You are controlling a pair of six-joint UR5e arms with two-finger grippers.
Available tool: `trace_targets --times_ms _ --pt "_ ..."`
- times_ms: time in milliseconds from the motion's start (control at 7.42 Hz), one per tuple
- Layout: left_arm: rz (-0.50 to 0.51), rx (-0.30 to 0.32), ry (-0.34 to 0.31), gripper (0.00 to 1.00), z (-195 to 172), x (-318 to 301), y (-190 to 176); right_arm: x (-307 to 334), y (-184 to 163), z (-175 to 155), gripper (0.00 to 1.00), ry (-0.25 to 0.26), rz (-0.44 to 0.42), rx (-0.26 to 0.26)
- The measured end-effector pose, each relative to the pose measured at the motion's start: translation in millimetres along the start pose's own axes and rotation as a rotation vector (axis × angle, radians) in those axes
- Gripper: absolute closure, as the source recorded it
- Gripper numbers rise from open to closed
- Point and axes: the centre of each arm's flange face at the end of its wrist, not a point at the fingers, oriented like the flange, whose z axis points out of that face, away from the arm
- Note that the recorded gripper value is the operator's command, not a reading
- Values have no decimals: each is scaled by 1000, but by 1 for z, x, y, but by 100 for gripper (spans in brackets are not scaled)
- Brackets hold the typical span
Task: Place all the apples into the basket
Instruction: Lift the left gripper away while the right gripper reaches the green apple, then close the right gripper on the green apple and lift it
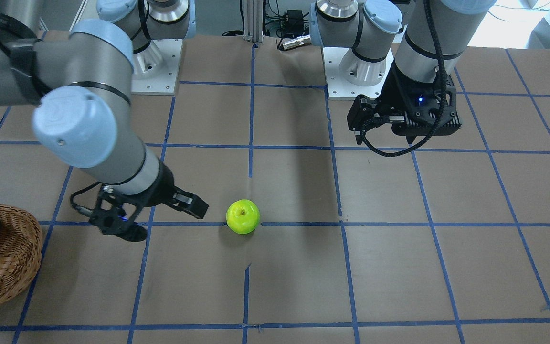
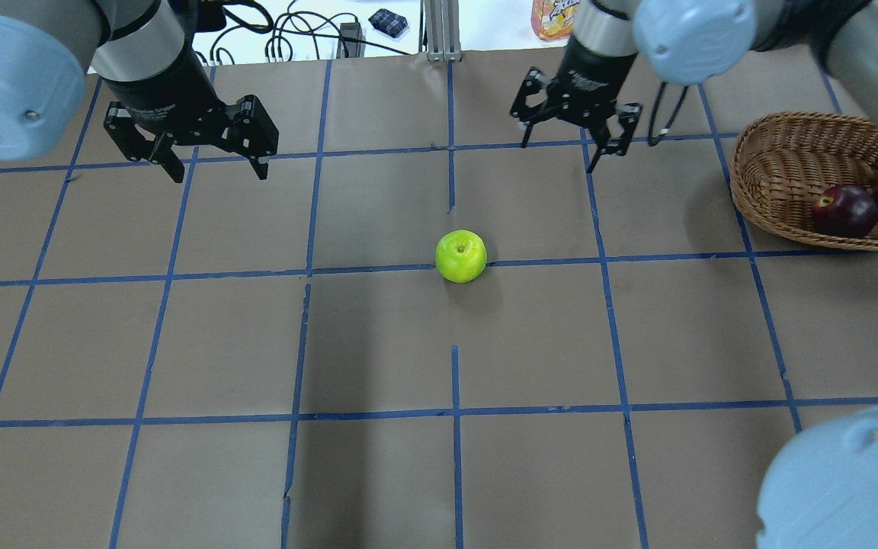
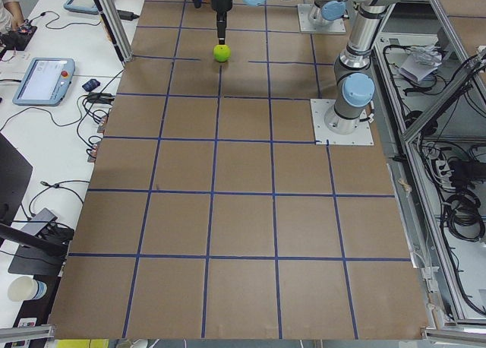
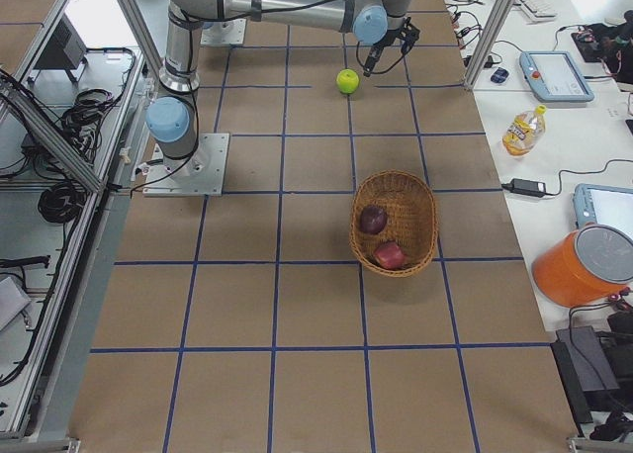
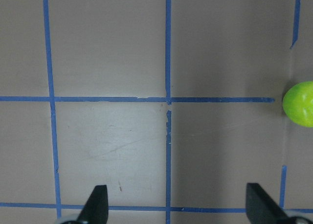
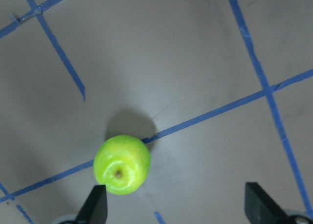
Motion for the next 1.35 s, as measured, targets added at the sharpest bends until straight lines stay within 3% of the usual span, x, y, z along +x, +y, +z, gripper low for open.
trace_targets --times_ms 269,674,1347 --pt "-1 7 -5 0 -3 -4 -1 -45 21 57 0 41 18 -43" --pt "-3 11 -9 0 -4 -7 -3 -66 37 116 0 98 -15 -95" --pt "-5 6 -11 0 0 -8 -6 -74 37 161 0 113 -35 -114"
